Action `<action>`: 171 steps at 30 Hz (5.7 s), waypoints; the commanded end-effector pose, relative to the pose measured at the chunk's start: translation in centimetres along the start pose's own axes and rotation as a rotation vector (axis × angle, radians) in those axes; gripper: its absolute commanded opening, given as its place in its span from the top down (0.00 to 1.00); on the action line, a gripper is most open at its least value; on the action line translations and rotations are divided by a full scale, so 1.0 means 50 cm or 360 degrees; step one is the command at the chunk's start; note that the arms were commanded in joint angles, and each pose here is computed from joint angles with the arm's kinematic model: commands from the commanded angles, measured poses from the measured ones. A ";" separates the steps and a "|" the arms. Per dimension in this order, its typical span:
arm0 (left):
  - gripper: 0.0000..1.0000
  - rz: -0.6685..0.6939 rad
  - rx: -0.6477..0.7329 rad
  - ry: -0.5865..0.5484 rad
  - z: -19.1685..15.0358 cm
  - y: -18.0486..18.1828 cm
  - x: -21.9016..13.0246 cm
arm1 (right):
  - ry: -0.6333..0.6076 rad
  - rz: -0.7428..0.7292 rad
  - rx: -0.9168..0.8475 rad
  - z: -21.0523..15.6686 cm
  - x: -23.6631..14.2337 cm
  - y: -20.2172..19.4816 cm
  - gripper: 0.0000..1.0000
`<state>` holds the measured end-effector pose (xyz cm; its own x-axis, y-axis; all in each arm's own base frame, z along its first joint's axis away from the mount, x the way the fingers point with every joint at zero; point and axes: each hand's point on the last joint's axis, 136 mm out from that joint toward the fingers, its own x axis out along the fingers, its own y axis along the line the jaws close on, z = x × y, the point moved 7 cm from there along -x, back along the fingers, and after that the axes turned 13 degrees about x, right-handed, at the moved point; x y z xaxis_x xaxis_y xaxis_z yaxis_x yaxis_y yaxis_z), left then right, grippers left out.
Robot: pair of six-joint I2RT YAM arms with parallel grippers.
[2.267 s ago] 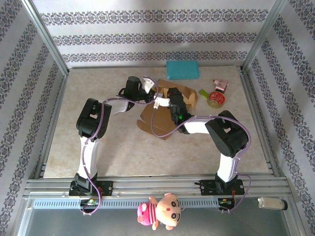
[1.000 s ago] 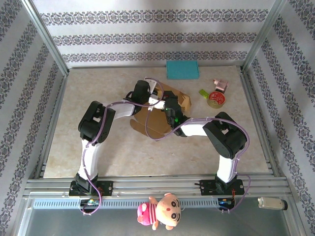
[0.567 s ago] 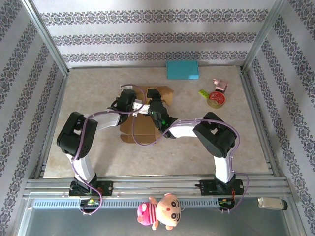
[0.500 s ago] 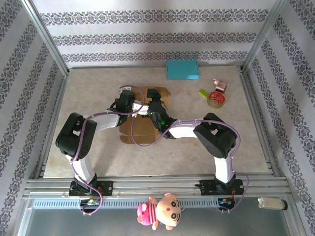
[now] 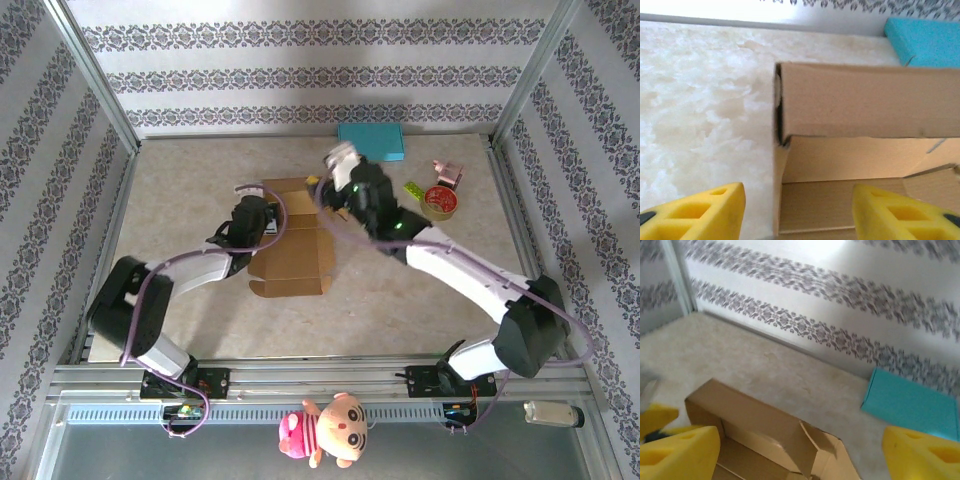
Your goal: Fold the paper box
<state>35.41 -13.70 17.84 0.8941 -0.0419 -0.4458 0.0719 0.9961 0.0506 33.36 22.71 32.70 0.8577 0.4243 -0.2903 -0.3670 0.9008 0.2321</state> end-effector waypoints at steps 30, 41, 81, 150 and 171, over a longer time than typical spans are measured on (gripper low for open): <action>0.46 -0.0862 -0.0985 0.0680 0.069 0.065 0.116 | 0.1066 0.0096 0.1317 -0.159 0.258 -0.015 0.54; 0.50 -0.0763 -0.0904 0.0684 0.066 0.077 0.115 | 0.0961 0.0095 0.1375 -0.132 0.213 -0.046 0.51; 0.52 -0.0737 -0.0836 0.0720 0.065 0.080 0.112 | 0.0515 -0.0150 0.1160 -0.349 0.272 -0.088 0.54; 0.94 -0.0519 -0.0658 0.0313 0.049 0.011 -0.120 | 0.0422 -0.0465 0.0253 -0.269 0.188 -0.121 0.98; 1.00 -0.1053 -0.0567 0.0932 -0.164 -0.259 0.067 | 0.0508 -0.0419 0.0521 -0.268 0.170 -0.102 0.93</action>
<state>33.19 -25.11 8.21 0.3462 -0.6307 -0.6945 0.2277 0.7746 -0.5900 38.41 22.62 14.88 0.7386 0.2105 -0.6404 -0.0081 0.9527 0.3037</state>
